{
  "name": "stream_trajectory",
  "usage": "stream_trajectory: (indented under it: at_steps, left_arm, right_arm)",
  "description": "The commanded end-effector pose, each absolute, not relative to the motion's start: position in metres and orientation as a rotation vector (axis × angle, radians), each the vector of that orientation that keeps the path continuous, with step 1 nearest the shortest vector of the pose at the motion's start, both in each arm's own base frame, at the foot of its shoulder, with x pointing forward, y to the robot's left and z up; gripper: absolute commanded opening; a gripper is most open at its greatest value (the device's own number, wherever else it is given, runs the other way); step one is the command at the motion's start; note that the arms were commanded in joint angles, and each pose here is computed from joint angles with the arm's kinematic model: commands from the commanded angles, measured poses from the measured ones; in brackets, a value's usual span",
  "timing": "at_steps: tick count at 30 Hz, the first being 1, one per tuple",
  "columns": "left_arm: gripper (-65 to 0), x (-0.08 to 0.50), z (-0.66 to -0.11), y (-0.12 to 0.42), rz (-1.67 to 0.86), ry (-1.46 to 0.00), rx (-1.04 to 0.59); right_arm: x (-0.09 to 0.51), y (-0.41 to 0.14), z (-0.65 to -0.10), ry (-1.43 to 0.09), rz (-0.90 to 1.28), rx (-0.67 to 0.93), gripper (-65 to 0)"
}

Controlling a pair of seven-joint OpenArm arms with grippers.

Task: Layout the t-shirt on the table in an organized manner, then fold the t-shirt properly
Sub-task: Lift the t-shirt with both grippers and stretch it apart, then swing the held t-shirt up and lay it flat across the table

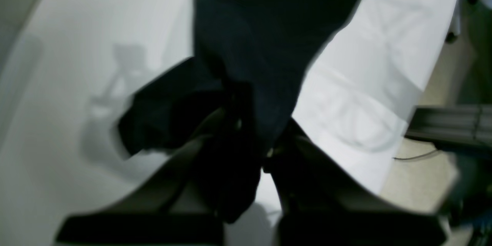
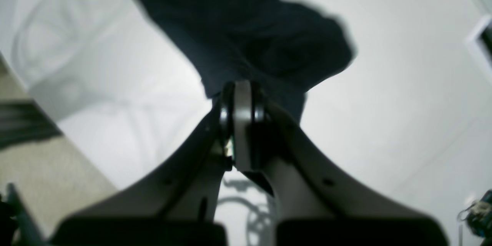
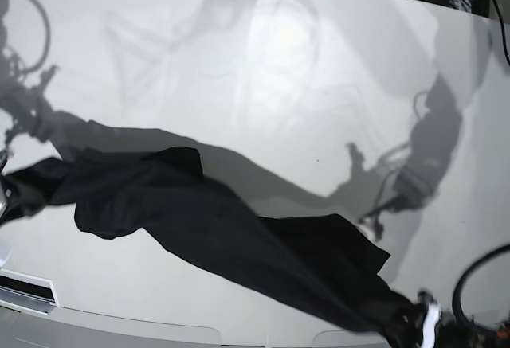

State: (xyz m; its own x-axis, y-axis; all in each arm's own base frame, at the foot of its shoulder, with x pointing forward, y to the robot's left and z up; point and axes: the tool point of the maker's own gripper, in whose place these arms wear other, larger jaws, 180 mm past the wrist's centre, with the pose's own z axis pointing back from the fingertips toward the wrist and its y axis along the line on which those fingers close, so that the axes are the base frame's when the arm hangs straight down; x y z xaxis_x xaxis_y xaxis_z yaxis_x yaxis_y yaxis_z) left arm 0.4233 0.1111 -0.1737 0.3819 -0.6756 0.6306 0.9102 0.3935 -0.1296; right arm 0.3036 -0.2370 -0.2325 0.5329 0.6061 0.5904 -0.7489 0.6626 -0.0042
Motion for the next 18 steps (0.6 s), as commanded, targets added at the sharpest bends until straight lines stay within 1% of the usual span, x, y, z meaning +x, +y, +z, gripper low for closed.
stream_trajectory:
  at_steps: [1,9,13,16,18]
  left_arm:
    - [-65.0,0.420,-0.171,0.112,-1.084,-0.543,-0.506]
    - [-65.0,0.344,-0.273,0.125,-1.036,-0.302,-0.608]
    - [-65.0,0.302,-0.311,0.138,-1.000,-0.189,-0.640]
    - [-65.0,0.281,-0.327,0.143,-0.984,-0.136,-0.657]
    - [-65.0,0.276,-0.331,0.143,-0.979,-0.123,-0.665]
  right_arm:
    - [0.301,-0.236,-0.225,-0.614,0.840,0.259,-65.0]
    - [0.240,-0.231,-0.287,-0.402,0.816,0.347,-65.0]
    - [0.212,-0.231,-0.308,-0.315,0.797,0.383,-65.0]
    - [0.201,-0.235,-0.317,-0.273,0.791,0.371,-65.0]
    - [0.211,-0.239,-0.318,-0.318,0.786,0.332,-65.0]
